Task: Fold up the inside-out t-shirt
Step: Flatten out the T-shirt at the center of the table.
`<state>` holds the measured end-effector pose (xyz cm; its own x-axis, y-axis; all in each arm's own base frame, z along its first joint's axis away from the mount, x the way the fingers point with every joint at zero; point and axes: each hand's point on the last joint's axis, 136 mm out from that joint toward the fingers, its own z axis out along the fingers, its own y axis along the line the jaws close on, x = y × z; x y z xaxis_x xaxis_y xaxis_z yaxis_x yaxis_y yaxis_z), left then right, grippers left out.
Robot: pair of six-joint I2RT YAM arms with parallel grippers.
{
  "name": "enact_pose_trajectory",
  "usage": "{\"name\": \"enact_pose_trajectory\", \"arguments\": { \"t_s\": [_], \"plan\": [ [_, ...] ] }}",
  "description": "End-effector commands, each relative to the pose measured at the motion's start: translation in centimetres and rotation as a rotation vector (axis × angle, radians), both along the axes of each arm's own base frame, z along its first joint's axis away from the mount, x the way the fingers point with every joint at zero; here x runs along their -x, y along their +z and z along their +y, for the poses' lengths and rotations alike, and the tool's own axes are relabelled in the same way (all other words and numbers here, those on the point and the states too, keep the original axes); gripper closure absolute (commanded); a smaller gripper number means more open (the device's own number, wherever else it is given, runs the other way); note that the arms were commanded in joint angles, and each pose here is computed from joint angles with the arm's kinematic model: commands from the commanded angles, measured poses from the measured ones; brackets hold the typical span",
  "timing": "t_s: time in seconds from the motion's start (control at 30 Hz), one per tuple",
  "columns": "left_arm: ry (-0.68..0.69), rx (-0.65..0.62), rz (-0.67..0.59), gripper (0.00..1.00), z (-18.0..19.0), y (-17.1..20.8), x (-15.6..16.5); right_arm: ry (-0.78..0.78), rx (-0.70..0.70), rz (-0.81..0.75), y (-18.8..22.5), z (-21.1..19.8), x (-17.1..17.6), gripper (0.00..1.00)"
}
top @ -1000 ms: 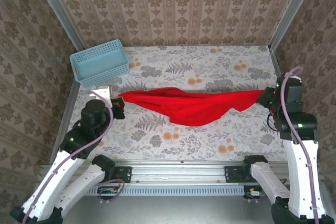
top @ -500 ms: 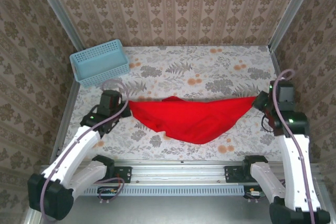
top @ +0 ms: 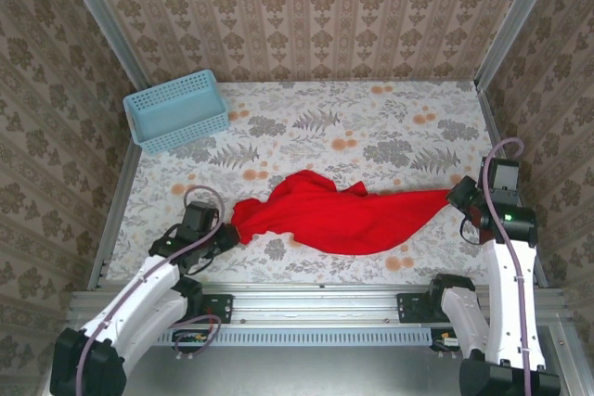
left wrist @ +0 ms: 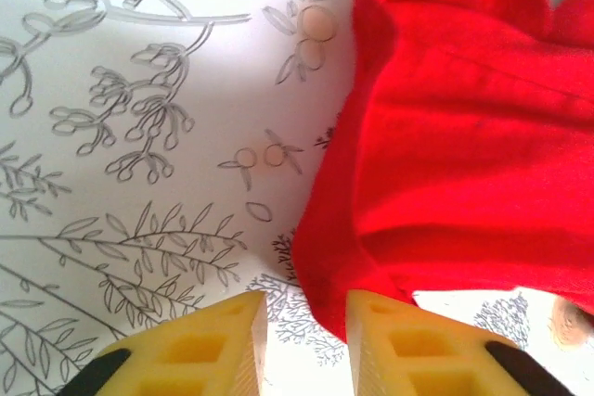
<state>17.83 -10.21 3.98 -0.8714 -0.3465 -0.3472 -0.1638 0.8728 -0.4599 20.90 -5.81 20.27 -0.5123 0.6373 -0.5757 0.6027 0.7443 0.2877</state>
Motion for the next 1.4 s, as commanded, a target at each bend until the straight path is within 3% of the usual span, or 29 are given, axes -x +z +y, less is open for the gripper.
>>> {"name": "enact_pose_trajectory", "arguments": {
  "t_s": [0.0, 0.23, 0.4, 0.6, 0.7, 0.83, 0.9, 0.97, 1.07, 1.13, 1.2, 1.27, 1.37],
  "plan": [
    [0.029, -0.002, -0.023, 0.57, 0.2, 1.1, -0.7, -0.025, -0.02, -0.006, 0.2, 0.0, 0.5, 1.0],
    [0.018, -0.066, -0.01, 0.5, -0.2, 2.3, -3.7, -0.018, -0.036, -0.005, -0.2, 0.3, 0.2, 1.0],
    [0.021, -0.165, 0.067, 0.54, 0.6, 1.3, -4.2, -0.022, -0.027, -0.011, 0.0, 0.1, 0.3, 1.0],
    [0.004, -0.195, 0.124, 0.58, 0.7, -0.2, -4.1, -0.032, -0.008, -0.024, 0.6, -0.2, 0.2, 1.0],
    [-0.002, -0.171, 0.133, 0.72, 0.3, -0.9, -4.7, -0.033, -0.005, -0.03, 0.9, -0.3, 0.1, 1.0],
    [0.002, -0.101, 0.093, 1.0, -0.2, -0.1, -6.2, -0.042, 0.015, -0.04, 1.6, -0.7, 0.2, 1.0],
    [0.025, -0.028, 0.031, 1.0, 0.0, 2.0, -8.0, -0.043, 0.022, -0.057, 2.3, -1.0, -0.2, 1.0],
    [0.058, 0.071, -0.085, 1.0, 0.6, 6.6, -11.4, -0.044, 0.0, -0.092, 3.9, -1.4, -1.4, 1.0],
    [0.094, 0.139, -0.313, 1.0, 1.7, 15.8, -15.9, -0.057, -0.075, -0.185, 7.9, -1.8, -3.4, 1.0],
    [0.091, 0.175, -0.482, 1.0, 2.0, 22.7, -17.2, -0.082, -0.107, -0.285, 11.8, -2.4, -4.2, 1.0],
    [0.093, 0.178, -0.666, 1.0, 2.5, 29.2, -16.7, -0.113, -0.079, -0.402, 16.8, -3.1, -3.7, 1.0],
    [0.102, 0.175, -0.803, 1.0, 3.0, 32.7, -14.8, -0.142, -0.022, -0.457, 19.9, -3.6, -2.4, 1.0],
    [0.08, 0.197, -0.844, 1.0, 2.7, 31.8, -12.4, -0.144, -0.013, -0.474, 20.1, -3.2, -1.4, 1.0]
  ]
}}
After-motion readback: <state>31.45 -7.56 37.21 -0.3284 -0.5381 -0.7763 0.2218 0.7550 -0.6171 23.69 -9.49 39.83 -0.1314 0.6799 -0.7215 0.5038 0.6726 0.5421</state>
